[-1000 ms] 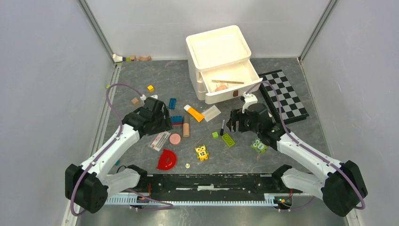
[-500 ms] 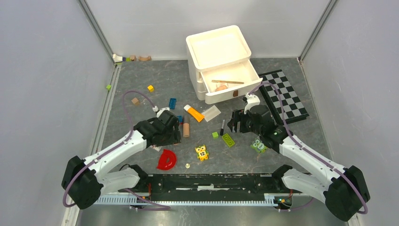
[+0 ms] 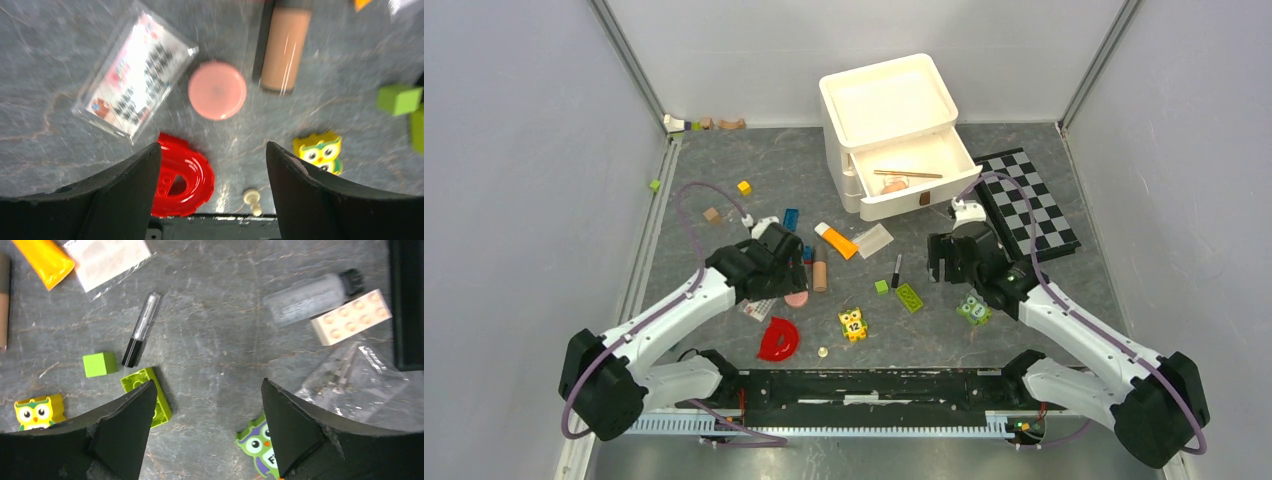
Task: Organize the makeup
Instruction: Move the storage box to the center of the board.
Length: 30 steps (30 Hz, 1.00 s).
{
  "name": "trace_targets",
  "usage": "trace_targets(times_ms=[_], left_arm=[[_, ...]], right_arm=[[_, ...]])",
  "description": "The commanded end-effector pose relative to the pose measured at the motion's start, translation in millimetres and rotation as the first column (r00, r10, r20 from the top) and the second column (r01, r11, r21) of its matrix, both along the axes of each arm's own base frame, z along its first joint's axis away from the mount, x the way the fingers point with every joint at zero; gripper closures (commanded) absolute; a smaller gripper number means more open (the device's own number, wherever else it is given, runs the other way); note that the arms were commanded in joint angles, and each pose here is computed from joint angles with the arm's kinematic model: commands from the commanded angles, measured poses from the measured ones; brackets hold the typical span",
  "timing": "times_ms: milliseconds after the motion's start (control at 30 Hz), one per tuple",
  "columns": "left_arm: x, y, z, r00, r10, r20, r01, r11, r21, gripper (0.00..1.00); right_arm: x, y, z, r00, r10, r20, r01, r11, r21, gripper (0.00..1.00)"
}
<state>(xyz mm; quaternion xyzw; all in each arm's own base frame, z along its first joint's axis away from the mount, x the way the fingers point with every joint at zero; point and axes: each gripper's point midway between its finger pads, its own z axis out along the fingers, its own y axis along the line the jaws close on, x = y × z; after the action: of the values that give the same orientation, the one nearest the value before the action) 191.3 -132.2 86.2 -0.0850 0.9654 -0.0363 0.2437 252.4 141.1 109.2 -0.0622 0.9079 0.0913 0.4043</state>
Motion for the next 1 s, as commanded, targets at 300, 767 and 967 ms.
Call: trace_targets(times_ms=[300,767,967], left_arm=[[70,53,112,0.969,0.028,0.246,-0.021,0.999,-0.029,0.16],[69,84,186,0.885,0.061,0.462,-0.069,0.998,0.0,0.14],[57,78,267,0.751,0.09,0.654,-0.012,0.992,-0.122,0.13]], right_arm=[[59,-88,82,0.941,-0.292,0.169,0.299,0.954,-0.02,0.15],[126,-164,142,0.844,-0.466,0.265,0.47,0.881,0.053,0.14],[164,-174,163,0.827,-0.476,0.299,0.467,0.878,0.107,0.14]])
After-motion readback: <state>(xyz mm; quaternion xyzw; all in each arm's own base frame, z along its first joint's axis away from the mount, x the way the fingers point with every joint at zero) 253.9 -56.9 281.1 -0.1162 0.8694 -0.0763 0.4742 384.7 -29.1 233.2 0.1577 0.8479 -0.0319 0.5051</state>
